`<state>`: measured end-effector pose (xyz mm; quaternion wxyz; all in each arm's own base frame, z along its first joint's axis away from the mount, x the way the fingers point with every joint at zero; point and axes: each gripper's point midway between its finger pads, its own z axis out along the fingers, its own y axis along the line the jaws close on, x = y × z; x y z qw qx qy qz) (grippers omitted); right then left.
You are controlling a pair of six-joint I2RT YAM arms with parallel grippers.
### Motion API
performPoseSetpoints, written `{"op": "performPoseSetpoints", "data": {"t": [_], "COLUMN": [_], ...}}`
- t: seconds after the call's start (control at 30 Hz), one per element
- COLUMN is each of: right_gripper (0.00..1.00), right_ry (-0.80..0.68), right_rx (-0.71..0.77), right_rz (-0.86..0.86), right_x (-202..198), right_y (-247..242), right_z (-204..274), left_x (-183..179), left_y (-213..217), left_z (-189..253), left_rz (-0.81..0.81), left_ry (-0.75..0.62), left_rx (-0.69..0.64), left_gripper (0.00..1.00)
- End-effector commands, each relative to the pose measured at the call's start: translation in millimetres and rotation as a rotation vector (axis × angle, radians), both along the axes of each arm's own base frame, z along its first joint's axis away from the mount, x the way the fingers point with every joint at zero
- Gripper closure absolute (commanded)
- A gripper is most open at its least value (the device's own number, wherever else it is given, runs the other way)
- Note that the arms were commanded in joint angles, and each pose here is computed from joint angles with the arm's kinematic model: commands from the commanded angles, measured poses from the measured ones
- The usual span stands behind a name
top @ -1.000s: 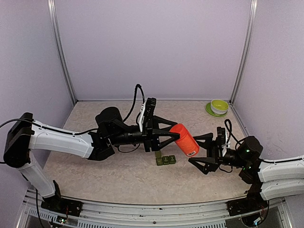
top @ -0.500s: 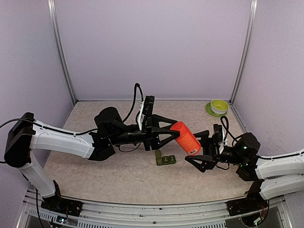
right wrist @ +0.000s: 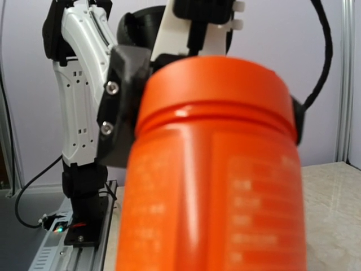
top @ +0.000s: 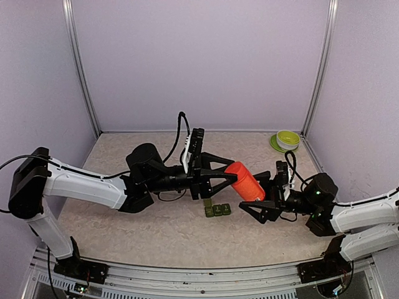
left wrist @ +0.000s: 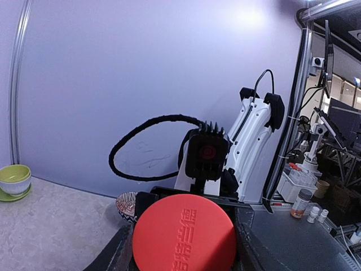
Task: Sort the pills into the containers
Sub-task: Pass from the left arm to the right
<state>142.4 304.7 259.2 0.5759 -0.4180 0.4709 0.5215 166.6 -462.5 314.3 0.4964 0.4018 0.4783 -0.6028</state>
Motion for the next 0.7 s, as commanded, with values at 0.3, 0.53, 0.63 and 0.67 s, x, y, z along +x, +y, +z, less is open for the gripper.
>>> {"op": "performPoseSetpoints", "data": {"t": [0.3,0.53,0.63,0.67], "right_gripper": [0.28,0.32,0.35,0.38], "right_ry": [-0.015,0.011,0.021,0.024], "right_rx": [0.083,0.070,0.062,0.062], "right_rz": [0.010,0.022,0.024,0.025], "right_x": [-1.0,1.7,3.1,3.7], "right_y": [1.3,6.3,8.7,9.0], "right_z": [28.0,22.7,20.0,19.8], "left_x": [-2.4,-1.5,-2.1,-2.2], "left_y": [4.7,5.6,5.7,5.9], "left_z": [7.5,6.9,6.8,6.9], "left_rz": [0.011,0.016,0.015,0.014], "left_ry": [-0.015,-0.010,-0.009,-0.010], "left_rx": [-0.051,-0.062,-0.062,-0.062], "left_gripper": [0.71,0.71,0.71,0.71]}}
